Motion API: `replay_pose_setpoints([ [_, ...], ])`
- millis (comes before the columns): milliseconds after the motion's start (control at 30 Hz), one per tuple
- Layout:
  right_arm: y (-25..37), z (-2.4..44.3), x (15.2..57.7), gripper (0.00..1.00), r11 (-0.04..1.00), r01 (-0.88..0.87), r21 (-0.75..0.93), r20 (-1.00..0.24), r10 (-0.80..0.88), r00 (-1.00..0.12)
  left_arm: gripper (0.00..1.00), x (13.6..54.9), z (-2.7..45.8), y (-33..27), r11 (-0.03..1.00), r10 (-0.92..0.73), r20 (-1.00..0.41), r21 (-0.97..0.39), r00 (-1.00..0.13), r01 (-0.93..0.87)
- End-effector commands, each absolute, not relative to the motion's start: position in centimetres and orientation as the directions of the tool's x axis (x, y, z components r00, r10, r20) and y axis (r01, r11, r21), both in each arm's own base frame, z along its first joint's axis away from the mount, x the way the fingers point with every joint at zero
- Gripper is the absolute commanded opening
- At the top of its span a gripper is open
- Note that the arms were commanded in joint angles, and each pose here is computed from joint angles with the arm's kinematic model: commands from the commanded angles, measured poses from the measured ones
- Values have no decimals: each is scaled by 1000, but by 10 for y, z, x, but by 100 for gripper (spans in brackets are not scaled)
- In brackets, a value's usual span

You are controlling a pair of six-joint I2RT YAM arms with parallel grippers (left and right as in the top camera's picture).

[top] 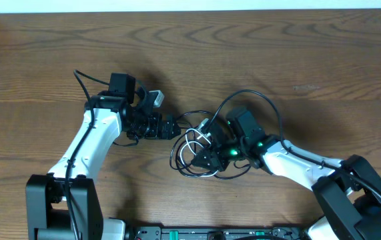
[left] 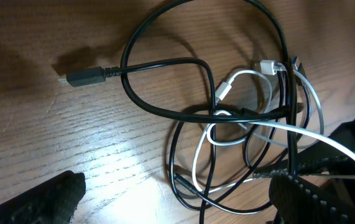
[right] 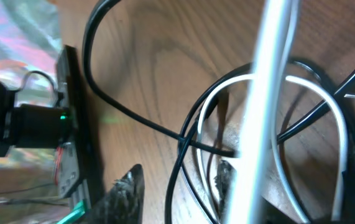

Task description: Untangle cables

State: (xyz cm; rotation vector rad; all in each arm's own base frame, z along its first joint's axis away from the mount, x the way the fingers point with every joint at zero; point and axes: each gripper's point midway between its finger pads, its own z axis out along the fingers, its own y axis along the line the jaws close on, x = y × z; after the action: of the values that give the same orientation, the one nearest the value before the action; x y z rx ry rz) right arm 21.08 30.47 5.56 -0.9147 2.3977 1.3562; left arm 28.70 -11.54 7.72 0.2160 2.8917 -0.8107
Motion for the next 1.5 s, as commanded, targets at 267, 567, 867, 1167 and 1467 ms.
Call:
replay_pose_setpoints([
  [267,293,97,207,15,195,-655,730,-560,-379,-737,100,294,84,-113,849,114,-195,-489,-974,198],
  [567,293,114,200,1,99,-643,760,-573,-367,-733,100,294,84,-113,849,114,-195,-489,-974,197],
  [867,289,187,205,1,46,-769,637,-736,-258,-626,100,294,84,-113,849,114,-195,-489,-974,197],
  [1167,265,305,198,1,55,-916,397,-917,-11,-398,100,294,84,-113,849,114,-195,-489,-974,198],
  [1467,228,383,184,1,158,-982,105,-982,169,-78,100,294,84,-113,849,114,-195,-489,-974,197],
])
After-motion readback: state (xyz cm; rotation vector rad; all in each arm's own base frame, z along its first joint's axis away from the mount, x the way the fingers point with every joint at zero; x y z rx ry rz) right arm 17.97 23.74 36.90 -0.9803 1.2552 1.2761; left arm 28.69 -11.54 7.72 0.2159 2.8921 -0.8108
